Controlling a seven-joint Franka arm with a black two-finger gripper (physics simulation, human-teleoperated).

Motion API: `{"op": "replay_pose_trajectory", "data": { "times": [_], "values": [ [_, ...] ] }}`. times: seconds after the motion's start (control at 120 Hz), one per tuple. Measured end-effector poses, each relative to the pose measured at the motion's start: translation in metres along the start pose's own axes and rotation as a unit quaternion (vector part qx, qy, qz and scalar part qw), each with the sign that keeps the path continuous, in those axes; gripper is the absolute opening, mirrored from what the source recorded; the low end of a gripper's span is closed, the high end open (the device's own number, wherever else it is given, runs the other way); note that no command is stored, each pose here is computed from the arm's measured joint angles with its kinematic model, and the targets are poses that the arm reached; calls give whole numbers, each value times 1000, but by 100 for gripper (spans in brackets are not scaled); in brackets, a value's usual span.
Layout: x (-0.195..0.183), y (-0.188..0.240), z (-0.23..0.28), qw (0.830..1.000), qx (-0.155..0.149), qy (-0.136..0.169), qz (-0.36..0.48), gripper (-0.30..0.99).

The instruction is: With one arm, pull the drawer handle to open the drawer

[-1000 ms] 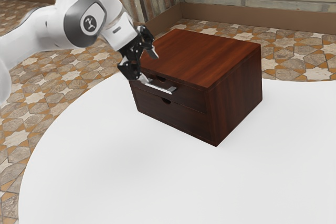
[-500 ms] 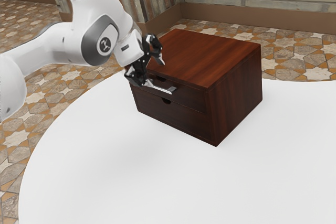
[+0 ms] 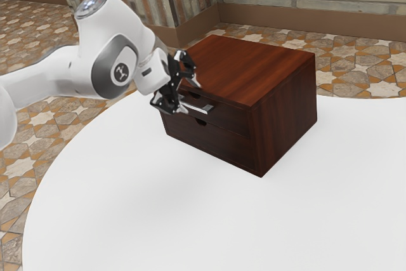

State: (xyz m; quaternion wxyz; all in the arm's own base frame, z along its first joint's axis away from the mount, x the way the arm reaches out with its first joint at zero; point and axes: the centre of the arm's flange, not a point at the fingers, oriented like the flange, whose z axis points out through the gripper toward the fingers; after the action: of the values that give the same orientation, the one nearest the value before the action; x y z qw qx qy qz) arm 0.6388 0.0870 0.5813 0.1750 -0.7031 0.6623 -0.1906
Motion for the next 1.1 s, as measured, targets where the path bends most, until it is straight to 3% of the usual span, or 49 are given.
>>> {"op": "replay_pose_trajectory", "data": {
  "times": [0.175,0.383,0.625,1.1],
  "values": [
    [-1,2,-14,1000,14,-1,-5,42],
    [1,17,-4,1000,3,0,-9,37],
    [-40,22,10,999,1,-18,-39,33],
    [-30,19,19,999,7,-14,-33,28]
  ]
}}
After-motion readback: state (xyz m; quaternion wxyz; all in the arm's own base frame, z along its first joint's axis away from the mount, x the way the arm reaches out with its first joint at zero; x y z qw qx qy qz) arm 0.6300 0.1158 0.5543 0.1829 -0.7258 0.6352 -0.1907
